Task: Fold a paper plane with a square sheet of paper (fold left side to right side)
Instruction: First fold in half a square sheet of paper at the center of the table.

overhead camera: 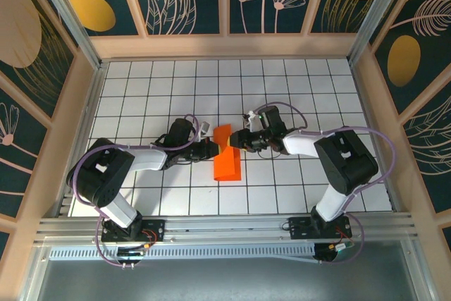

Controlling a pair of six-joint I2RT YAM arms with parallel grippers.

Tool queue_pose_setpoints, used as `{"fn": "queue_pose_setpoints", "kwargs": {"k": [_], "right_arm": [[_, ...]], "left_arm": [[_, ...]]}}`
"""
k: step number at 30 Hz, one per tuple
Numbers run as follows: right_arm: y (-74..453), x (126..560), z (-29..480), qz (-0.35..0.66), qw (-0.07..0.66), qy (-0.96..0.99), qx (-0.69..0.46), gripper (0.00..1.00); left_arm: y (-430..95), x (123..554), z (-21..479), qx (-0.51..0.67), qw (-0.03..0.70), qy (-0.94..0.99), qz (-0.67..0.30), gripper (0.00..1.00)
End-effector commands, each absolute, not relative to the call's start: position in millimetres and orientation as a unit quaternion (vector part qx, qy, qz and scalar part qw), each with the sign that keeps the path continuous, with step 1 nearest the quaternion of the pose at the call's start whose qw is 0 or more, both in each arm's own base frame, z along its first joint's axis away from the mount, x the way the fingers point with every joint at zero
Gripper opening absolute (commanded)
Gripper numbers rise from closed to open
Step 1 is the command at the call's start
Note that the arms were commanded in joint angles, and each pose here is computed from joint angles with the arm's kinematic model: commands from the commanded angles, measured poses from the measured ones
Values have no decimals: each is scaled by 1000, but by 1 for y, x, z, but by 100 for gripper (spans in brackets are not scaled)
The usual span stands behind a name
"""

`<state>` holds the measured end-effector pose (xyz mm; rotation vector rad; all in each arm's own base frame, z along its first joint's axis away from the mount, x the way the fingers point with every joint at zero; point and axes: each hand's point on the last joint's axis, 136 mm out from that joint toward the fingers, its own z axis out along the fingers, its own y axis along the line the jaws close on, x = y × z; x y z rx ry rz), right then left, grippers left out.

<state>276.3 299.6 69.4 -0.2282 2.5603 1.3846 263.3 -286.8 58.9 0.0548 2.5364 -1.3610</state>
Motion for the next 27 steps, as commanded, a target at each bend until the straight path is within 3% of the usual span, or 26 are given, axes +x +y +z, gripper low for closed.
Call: {"fn": "queue_pose_setpoints", "kwargs": {"k": [1,6,12,19,27], "right_arm": [[314,275,79,492,111,858,-99,40],[314,269,76,491,104,859,-100,27],[306,269,67,465,105,874,-91,0],[294,272,50,421,104,898,-69,0],[292,271,40,408,97,906,-59,0]], "left_arm": [[-290,261,58,22,129,870,-476,1],[-291,261,60,19,130,868,-480,4],[-285,269,69,6,160,868,-471,19],[-260,282,78,-32,219,884,-411,44],[-259,279,58,-34,191,901,-388,50]]}}
